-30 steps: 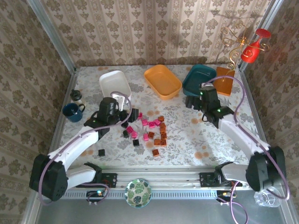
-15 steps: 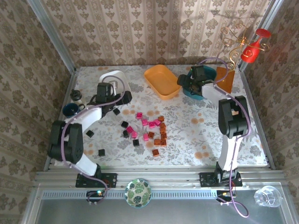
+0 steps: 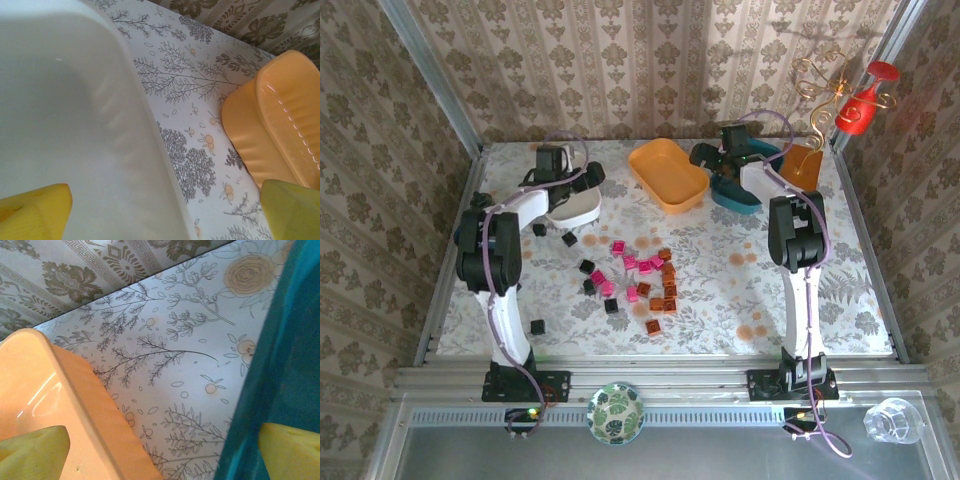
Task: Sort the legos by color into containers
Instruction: Move the container to the top-center of the table.
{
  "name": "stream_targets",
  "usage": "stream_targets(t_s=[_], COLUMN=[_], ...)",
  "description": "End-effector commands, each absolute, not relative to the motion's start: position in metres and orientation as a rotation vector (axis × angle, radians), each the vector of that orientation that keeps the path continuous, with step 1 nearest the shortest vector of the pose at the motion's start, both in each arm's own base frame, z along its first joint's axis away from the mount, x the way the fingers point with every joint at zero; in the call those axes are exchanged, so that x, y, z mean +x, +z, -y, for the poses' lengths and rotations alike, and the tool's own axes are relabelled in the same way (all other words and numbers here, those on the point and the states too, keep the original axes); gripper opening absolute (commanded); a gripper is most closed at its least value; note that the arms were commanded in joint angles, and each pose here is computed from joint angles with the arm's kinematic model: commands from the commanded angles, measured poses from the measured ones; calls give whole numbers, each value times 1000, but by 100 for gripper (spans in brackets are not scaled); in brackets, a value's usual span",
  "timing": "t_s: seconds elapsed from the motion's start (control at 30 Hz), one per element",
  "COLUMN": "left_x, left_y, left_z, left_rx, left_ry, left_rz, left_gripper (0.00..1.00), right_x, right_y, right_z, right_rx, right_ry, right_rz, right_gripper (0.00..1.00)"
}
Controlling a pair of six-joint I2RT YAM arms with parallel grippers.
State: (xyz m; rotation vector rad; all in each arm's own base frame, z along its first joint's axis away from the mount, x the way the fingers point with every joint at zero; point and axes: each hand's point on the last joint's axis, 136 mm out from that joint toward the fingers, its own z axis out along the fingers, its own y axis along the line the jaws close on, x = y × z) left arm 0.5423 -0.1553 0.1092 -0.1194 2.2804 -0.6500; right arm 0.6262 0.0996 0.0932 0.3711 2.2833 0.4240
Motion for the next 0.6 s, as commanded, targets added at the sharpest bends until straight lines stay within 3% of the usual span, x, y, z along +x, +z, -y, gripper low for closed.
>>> stream_targets(t_s=[0.0, 0.3, 0.57], left_x=[550, 552, 534], left_y=[98, 96, 90], left_z=[160, 215, 255], left_rx=[-99, 82, 152], left_ry=[-679, -892, -984], left_rz=[-2331, -2317, -2324], left_gripper=[99, 100, 100], right_x=[628, 607, 582], right_y=[88, 94, 102], right_z=[-114, -170, -198], right_rx=[263, -94, -200], right_ry=[522, 790, 830], right_rz=[-2347, -2346, -2333], right_gripper=[98, 94, 94])
